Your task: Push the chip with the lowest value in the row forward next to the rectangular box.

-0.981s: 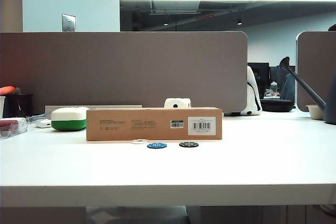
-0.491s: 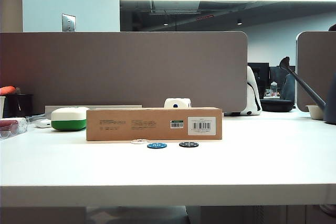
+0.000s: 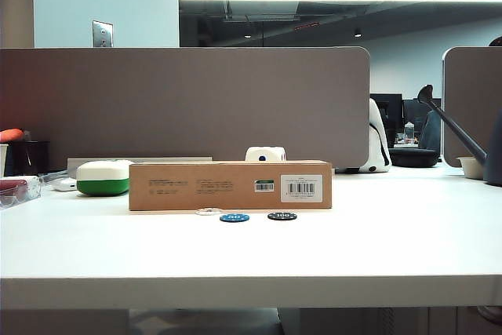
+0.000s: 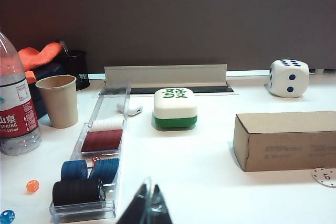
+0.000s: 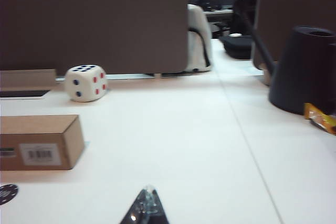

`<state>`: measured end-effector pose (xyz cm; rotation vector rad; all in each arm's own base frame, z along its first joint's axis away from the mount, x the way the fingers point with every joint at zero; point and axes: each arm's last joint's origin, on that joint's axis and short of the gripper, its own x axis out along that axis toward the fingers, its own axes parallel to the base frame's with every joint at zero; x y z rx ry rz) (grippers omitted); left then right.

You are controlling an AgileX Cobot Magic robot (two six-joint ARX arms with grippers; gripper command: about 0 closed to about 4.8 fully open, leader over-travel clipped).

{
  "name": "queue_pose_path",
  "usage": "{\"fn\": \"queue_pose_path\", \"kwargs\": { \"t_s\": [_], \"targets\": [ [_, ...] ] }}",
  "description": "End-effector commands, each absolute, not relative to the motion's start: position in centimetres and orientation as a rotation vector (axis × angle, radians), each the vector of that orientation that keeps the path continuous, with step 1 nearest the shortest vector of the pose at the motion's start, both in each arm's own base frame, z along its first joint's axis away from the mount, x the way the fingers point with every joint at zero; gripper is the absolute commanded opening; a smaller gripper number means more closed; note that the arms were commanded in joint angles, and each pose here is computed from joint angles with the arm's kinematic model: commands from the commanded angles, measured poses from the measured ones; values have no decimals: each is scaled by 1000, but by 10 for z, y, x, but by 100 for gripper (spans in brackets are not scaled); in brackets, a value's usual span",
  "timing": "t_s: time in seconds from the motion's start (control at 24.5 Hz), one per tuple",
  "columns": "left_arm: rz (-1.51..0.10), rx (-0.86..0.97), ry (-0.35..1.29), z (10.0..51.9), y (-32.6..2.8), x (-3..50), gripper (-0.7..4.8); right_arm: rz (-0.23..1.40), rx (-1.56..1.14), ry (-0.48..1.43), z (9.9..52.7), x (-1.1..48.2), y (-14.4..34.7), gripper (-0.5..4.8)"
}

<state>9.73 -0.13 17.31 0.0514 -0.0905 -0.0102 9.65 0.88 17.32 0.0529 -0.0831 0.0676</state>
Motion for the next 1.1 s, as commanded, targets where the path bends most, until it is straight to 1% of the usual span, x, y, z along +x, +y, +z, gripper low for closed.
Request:
{"fn": "queue_pose_path", "kwargs": {
  "t_s": [0.04, 1.1],
  "targets": [
    [-12, 51, -103, 175, -1, 97, -5, 54, 55, -88, 172, 97, 8, -9],
    [-12, 51, -103, 175, -1, 97, -5, 58, 51, -78, 171, 97, 9, -9]
  ]
}}
